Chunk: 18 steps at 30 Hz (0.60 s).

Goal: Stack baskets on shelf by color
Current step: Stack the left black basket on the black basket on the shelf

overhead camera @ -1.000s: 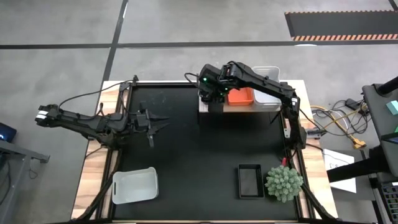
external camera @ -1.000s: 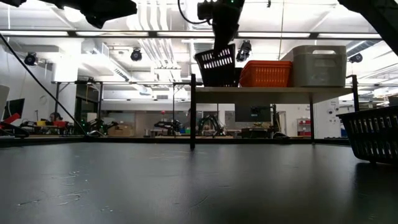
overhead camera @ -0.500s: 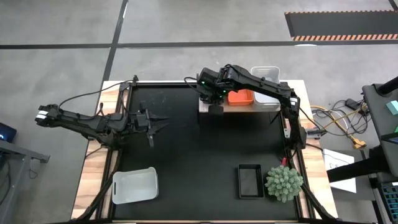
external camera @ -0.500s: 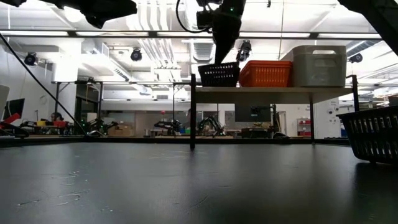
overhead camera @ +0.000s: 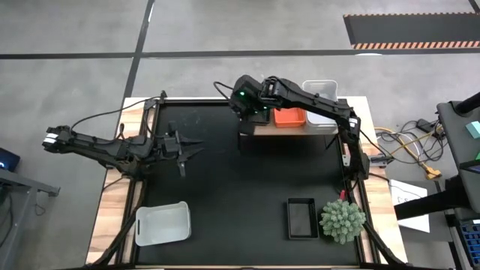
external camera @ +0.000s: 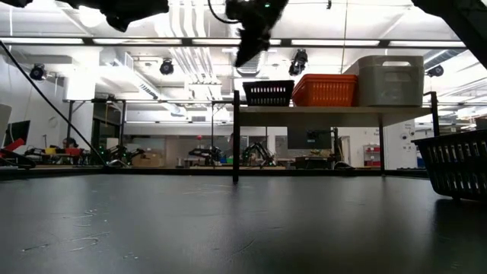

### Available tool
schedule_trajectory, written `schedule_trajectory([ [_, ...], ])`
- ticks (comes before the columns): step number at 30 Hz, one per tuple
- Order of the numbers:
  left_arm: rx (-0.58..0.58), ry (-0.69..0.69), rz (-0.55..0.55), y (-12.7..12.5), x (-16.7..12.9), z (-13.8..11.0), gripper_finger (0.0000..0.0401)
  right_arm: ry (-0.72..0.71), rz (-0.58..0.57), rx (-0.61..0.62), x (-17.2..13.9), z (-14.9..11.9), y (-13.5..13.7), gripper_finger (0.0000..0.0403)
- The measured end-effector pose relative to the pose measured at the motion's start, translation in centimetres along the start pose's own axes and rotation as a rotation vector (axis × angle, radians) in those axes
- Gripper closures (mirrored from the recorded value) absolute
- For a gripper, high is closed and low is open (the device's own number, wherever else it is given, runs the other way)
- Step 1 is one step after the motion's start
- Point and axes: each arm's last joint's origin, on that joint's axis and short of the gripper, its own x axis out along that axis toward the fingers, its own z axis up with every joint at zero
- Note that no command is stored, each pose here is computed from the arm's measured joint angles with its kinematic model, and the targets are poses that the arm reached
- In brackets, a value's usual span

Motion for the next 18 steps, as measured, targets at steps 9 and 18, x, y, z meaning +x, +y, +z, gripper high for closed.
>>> schedule_trajectory([
  [9, 0.023, 0.000, 0.001, 0.0, 0.0, 0.0, 0.0310, 0.026, 0.015, 0.010, 2.1, -0.1, 0.2, 0.0394],
  [18, 0.024, -0.006, 0.001, 0.0, 0.0, 0.1, 0.0310, 0.124, 0.031, 0.024, 3.0, -1.0, 0.5, 0.0394],
])
